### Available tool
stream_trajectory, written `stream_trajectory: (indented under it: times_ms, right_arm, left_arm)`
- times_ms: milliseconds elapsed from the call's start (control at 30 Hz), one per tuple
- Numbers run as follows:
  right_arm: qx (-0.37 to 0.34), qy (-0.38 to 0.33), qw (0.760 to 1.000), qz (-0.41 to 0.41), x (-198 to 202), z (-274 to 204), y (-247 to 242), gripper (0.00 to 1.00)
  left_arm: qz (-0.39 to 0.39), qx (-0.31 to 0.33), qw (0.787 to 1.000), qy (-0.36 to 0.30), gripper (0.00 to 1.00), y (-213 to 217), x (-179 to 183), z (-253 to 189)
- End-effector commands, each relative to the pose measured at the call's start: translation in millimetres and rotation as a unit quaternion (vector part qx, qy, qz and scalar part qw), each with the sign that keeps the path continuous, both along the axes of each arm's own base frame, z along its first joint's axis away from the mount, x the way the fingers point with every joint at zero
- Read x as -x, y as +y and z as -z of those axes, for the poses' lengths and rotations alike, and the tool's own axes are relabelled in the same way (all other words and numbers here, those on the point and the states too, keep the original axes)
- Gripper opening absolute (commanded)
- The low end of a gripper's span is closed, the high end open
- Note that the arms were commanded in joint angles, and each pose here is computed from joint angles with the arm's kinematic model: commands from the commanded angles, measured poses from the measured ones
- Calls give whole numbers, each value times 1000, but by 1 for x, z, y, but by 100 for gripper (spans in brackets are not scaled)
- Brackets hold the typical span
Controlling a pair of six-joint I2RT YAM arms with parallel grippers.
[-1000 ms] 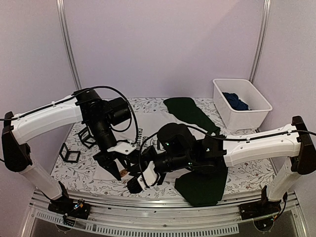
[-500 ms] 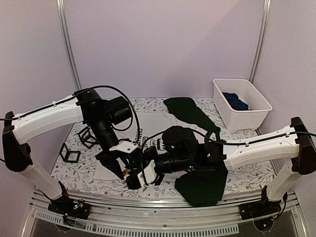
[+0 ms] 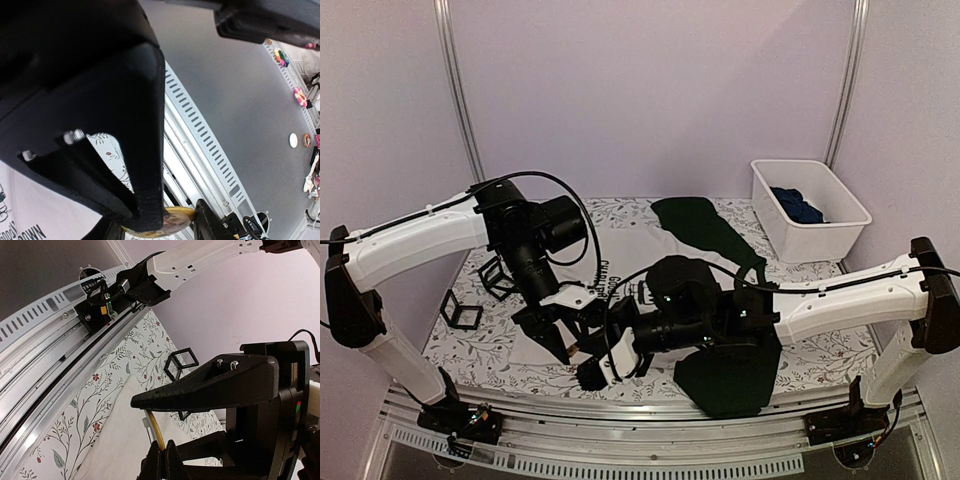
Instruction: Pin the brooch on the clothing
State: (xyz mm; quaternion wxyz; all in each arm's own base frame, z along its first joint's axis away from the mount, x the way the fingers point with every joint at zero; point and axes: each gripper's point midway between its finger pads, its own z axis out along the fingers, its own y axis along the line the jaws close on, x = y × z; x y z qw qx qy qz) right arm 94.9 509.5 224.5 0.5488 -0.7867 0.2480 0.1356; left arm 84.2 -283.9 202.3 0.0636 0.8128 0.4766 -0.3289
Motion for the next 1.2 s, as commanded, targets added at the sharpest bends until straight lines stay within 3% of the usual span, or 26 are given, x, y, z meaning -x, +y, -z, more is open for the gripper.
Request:
stream_trajectory:
  times_ms: [0,33,67,133,167,200,300,433,633,900,1033,1167]
  right_arm:
    - [-1,0,999,40,-17,-6,3,0]
    - [-5,4,999,42,-17,-9,3,0]
    - [-10,12,999,48,-19,-12,3,0]
    - [-16,38,997,61,-22,-16,1,0]
    - [-17,54,996,70,-24,-16,-1,0]
    - [-19,67,994,80,-28,-17,-2,0]
    - [-32,120,985,122,-37,-22,-11,0]
    - [-65,201,960,185,-53,-31,-25,0]
    - [-128,330,899,257,-82,-35,-53,0]
    - [-236,468,813,251,-100,-66,-76,0]
    - [-262,504,791,227,-95,-80,-84,0]
    - [-261,512,798,184,-84,-88,-97,0]
  left_arm:
    - [8,27,999,16,31,-9,8,-13]
    - [8,28,1000,12,35,-8,7,-14]
    - [2,28,1000,3,45,-7,4,-16]
    - [-33,33,999,-15,73,-9,-11,-20]
    - [-57,42,997,-29,95,-9,-22,-26]
    - [-86,49,994,-43,99,-10,-34,-32]
    - [-179,75,977,-89,100,-11,-75,-54]
    - [-255,98,954,-124,100,8,-99,-83]
    - [-333,101,925,-153,100,34,-107,-95]
    - [-450,121,847,-255,99,82,-121,-121]
    - [-435,65,865,-241,100,104,-102,-85]
    - [-372,47,892,-251,99,117,-73,-68]
